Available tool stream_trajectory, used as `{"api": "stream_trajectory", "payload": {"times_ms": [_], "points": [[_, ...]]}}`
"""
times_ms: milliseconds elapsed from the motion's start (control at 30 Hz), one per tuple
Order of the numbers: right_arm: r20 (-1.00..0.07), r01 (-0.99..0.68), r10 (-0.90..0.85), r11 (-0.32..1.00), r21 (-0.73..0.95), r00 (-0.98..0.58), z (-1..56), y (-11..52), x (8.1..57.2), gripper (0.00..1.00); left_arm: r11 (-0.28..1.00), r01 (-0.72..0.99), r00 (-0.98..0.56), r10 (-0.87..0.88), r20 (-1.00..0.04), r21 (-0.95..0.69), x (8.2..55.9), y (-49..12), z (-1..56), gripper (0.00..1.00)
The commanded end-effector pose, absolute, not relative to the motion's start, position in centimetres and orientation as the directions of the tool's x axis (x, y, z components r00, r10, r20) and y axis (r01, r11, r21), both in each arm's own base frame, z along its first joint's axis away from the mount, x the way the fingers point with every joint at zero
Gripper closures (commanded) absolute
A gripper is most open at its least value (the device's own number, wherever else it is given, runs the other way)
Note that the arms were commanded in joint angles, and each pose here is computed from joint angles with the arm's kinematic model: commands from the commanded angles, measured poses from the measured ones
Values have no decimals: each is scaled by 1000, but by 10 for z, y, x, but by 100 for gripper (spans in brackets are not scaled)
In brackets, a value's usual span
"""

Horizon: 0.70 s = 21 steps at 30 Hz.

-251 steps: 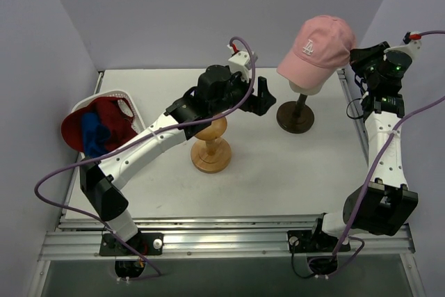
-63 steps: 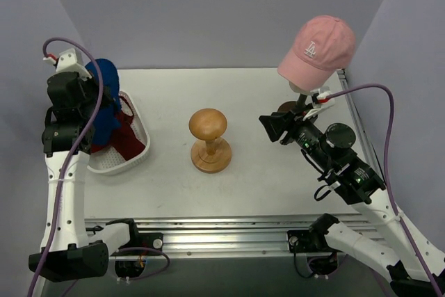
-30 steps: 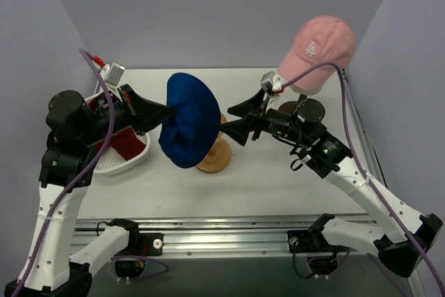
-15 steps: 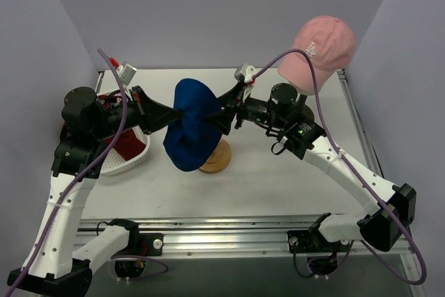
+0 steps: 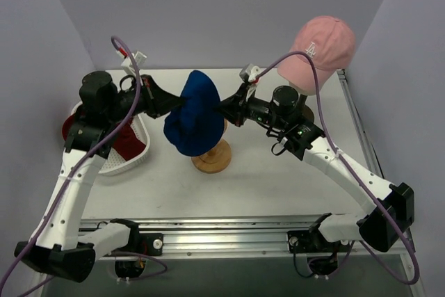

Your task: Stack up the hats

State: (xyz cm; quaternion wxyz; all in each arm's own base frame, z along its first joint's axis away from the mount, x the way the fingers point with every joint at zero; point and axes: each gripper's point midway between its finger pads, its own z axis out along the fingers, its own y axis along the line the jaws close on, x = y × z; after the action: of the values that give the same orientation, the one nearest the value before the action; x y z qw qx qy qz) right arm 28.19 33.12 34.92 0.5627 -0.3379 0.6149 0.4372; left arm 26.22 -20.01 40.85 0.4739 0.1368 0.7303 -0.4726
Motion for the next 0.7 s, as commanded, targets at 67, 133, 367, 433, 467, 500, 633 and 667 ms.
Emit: {"api": "stream_trajectory", "payload": {"times_ms": [67, 133, 367, 433, 467, 500, 633, 667], "points": [[-977, -817, 143, 538, 209, -157, 356, 313, 314, 100, 601, 582, -492, -275, -826, -547, 312, -203, 405, 98], [-970, -780, 147, 577, 242, -193, 345, 307, 323, 100, 612, 567, -513, -262, -817, -552, 325, -213, 393, 98], [-930, -623, 178, 699, 350, -321, 288, 277, 350, 100, 674, 506, -550, -229, -803, -539, 363, -224, 362, 98], [-923, -602, 203, 707, 370, -328, 282, 267, 348, 100, 655, 528, -559, -212, -802, -541, 366, -235, 361, 98], [-920, -599, 206, 708, 374, -332, 270, 264, 345, 100, 653, 534, -557, -205, -804, -537, 366, -238, 361, 98], [-919, -598, 211, 706, 380, -334, 268, 263, 343, 100, 653, 533, -568, -195, -799, -538, 368, -242, 356, 98], [-903, -585, 225, 699, 412, -367, 253, 262, 335, 100, 650, 545, -569, -178, -803, -531, 373, -253, 352, 95], [-903, -589, 242, 692, 418, -356, 255, 262, 333, 100, 643, 549, -575, -174, -800, -534, 372, -256, 349, 93]]}}
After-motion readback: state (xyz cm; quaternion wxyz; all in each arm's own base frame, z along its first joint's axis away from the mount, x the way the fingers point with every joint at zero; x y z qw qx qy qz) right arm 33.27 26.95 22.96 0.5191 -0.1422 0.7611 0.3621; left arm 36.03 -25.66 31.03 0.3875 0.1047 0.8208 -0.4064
